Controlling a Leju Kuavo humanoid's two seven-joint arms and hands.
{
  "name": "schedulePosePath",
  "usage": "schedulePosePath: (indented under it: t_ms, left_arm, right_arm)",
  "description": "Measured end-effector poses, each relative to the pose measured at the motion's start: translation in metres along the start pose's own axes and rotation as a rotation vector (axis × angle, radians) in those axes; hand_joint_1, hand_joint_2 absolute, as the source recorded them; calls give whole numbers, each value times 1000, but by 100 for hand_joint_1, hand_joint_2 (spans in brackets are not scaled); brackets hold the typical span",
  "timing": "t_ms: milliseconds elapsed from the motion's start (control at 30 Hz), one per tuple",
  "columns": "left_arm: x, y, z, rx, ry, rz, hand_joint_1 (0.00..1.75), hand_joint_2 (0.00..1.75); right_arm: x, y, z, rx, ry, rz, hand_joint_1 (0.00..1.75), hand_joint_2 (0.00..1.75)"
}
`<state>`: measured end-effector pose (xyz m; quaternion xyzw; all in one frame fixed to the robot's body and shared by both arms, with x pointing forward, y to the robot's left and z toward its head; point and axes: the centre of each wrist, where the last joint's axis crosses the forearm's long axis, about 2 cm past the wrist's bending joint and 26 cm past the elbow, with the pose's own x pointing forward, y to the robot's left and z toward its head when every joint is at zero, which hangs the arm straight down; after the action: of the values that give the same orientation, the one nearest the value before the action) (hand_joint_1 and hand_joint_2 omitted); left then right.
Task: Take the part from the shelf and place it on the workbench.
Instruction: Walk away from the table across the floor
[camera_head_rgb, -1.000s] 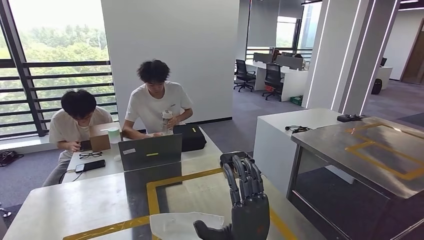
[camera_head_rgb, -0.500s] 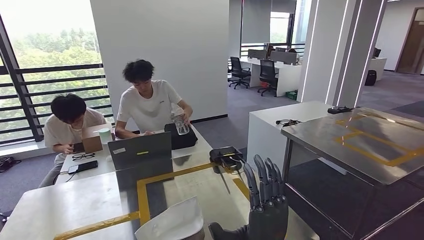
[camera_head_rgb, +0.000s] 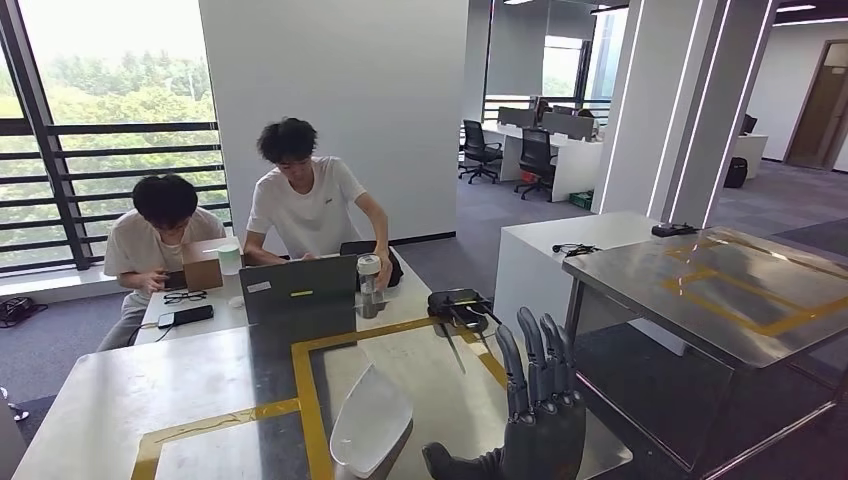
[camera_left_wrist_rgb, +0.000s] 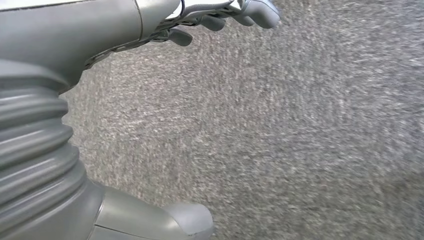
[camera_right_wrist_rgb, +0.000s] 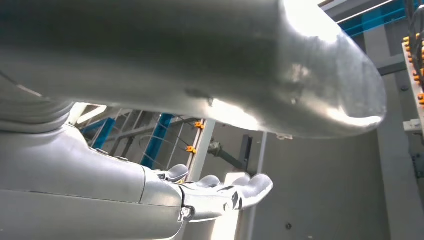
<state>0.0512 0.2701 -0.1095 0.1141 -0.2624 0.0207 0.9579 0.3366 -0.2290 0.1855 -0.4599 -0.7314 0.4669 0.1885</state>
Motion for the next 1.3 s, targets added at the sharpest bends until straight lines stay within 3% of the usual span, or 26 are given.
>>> schedulePosePath:
  t_ms: [1300]
  left_arm:
    - [1,-2,0,5,-3,-9,0,175]
  right_arm:
    - [1,-4,7,-1,3,8,0,0]
